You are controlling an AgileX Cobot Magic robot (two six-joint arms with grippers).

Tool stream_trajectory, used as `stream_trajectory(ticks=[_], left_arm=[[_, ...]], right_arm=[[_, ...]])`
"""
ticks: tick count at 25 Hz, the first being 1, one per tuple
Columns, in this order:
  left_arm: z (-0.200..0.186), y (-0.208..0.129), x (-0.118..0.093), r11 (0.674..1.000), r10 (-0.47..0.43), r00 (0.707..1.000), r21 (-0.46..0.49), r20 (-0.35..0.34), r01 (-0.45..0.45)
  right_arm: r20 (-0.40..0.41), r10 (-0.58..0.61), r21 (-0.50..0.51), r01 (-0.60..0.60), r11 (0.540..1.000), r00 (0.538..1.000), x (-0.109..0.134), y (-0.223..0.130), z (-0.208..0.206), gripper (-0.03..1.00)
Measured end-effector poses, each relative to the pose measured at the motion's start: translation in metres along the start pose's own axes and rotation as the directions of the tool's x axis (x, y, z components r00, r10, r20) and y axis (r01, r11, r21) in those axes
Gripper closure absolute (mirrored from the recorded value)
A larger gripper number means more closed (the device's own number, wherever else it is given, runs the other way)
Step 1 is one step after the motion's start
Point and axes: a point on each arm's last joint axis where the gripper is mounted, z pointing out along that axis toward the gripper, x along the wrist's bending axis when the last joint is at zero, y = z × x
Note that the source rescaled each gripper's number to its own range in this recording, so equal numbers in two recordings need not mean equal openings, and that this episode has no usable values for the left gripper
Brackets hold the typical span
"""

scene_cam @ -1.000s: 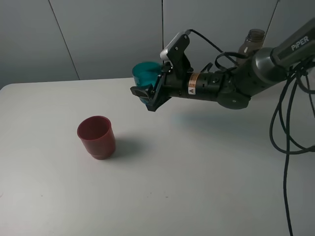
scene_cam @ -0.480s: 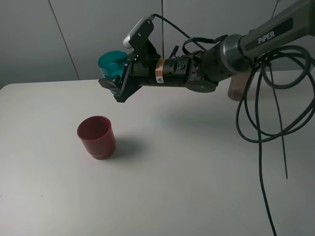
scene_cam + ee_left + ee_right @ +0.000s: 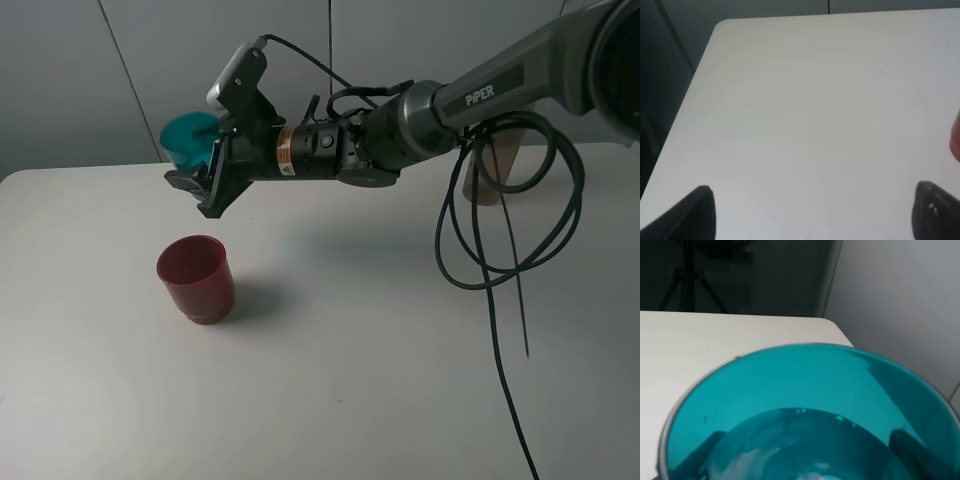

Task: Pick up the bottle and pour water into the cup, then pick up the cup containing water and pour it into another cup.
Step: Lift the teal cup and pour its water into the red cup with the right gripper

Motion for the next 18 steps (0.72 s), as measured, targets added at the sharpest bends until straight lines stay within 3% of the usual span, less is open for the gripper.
stream_trajectory(ticks=[8,18], left_arm=[[0.0,0.0,0.0,1.0,0.0,1.0,0.0,0.0,0.0],[0.0,0.0,0.0,1.0,0.0,1.0,0.0,0.0,0.0]], right_arm=[[-0.051,-0.064,0.015,0.065,0.998,0.997,0.0081,-0.0003,0.0035,0.94],[-0.085,-0.315,0.009,0.317,0.948,0.945,0.0105,-0.0019,0.0033,0.94]])
